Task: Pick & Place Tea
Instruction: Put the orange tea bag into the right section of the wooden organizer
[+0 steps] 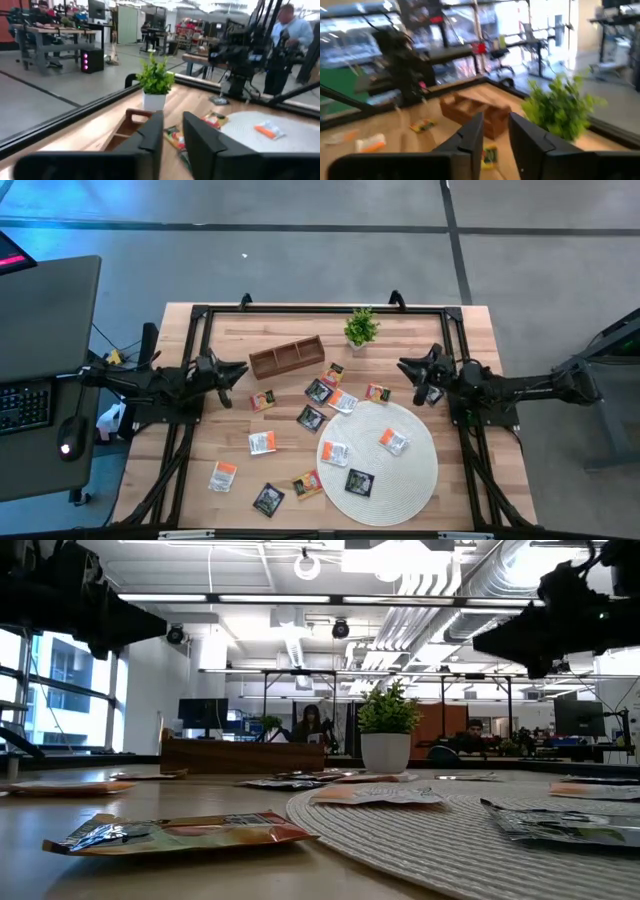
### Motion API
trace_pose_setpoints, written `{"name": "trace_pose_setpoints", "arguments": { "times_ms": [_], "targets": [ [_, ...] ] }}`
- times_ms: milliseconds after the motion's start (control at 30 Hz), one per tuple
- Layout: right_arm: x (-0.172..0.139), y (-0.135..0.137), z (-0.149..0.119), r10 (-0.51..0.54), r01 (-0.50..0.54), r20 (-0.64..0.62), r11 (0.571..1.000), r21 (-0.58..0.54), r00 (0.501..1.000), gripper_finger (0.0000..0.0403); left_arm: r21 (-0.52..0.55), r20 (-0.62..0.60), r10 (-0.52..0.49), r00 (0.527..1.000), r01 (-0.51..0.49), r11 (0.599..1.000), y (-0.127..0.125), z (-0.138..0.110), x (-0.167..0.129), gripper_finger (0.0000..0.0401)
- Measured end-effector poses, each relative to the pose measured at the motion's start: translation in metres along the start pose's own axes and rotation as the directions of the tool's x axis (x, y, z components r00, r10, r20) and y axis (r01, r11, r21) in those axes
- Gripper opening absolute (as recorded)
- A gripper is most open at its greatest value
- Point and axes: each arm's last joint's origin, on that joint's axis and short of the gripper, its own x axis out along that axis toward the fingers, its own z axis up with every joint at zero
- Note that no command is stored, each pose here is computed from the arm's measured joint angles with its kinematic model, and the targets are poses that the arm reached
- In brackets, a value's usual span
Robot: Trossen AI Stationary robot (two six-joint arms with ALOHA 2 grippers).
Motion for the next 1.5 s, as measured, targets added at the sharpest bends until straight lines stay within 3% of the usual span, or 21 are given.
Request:
{"name": "trace_pose_setpoints", "arguments": {
  "times_ms": [133, 233, 333, 400, 533, 700, 800, 900, 1100, 1300, 1500],
  "targets": [
    [0.008, 0.003, 0.001, -0.027, 0.030, -0.057, 0.998, 0.061, 0.998, 0.0138, -0.091, 0.036, 0.072, 0.997, -0.068, 0.994, 0.002, 0.004, 0.000, 0.0139],
    [0.016, 0.007, 0.006, -0.073, 0.086, -0.095, 0.987, 0.134, 0.993, 0.0158, -0.129, 0.043, 0.095, 0.995, -0.089, 0.988, 0.002, 0.004, 0.000, 0.0150],
    [0.025, 0.011, 0.006, -0.102, 0.141, -0.235, 0.978, 0.154, 0.967, 0.0168, -0.190, 0.028, 0.089, 0.996, -0.082, 0.978, 0.001, 0.003, 0.001, 0.0151],
    [0.030, 0.013, -0.001, -0.137, 0.212, -0.374, 0.963, 0.168, 0.917, 0.0169, -0.204, 0.008, 0.080, 0.997, -0.077, 0.976, 0.000, 0.001, 0.003, 0.0152],
    [0.037, 0.015, -0.019, -0.153, 0.337, -0.623, 0.922, 0.189, 0.767, 0.0169, -0.194, -0.004, 0.107, 0.994, -0.105, 0.975, -0.002, -0.001, 0.007, 0.0152],
    [0.045, 0.015, -0.045, -0.188, 0.414, -0.760, 0.903, 0.116, 0.622, 0.0170, -0.231, 0.032, 0.105, 0.994, -0.094, 0.968, -0.005, 0.004, 0.010, 0.0152],
    [0.047, 0.014, -0.058, -0.217, 0.471, -0.798, 0.877, 0.094, 0.563, 0.0170, -0.241, 0.042, 0.095, 0.995, -0.083, 0.967, -0.006, 0.006, 0.010, 0.0152],
    [0.053, 0.015, -0.065, -0.230, 0.505, -0.795, 0.856, 0.109, 0.561, 0.0170, -0.251, 0.052, 0.093, 0.994, -0.077, 0.965, -0.007, 0.012, 0.009, 0.0152],
    [0.062, 0.019, -0.066, -0.192, 0.487, -0.759, 0.854, 0.183, 0.622, 0.0170, -0.250, 0.058, 0.093, 0.994, -0.076, 0.965, -0.007, 0.016, 0.009, 0.0152],
    [0.062, 0.019, -0.069, -0.189, 0.489, -0.767, 0.853, 0.180, 0.613, 0.0168, -0.250, 0.058, 0.093, 0.994, -0.076, 0.965, -0.007, 0.016, 0.009, 0.0152],
    [0.067, 0.021, -0.072, -0.161, 0.469, -0.761, 0.859, 0.205, 0.628, 0.0120, -0.258, 0.059, 0.093, 0.994, -0.075, 0.963, -0.007, 0.016, 0.009, 0.0152]
  ]
}}
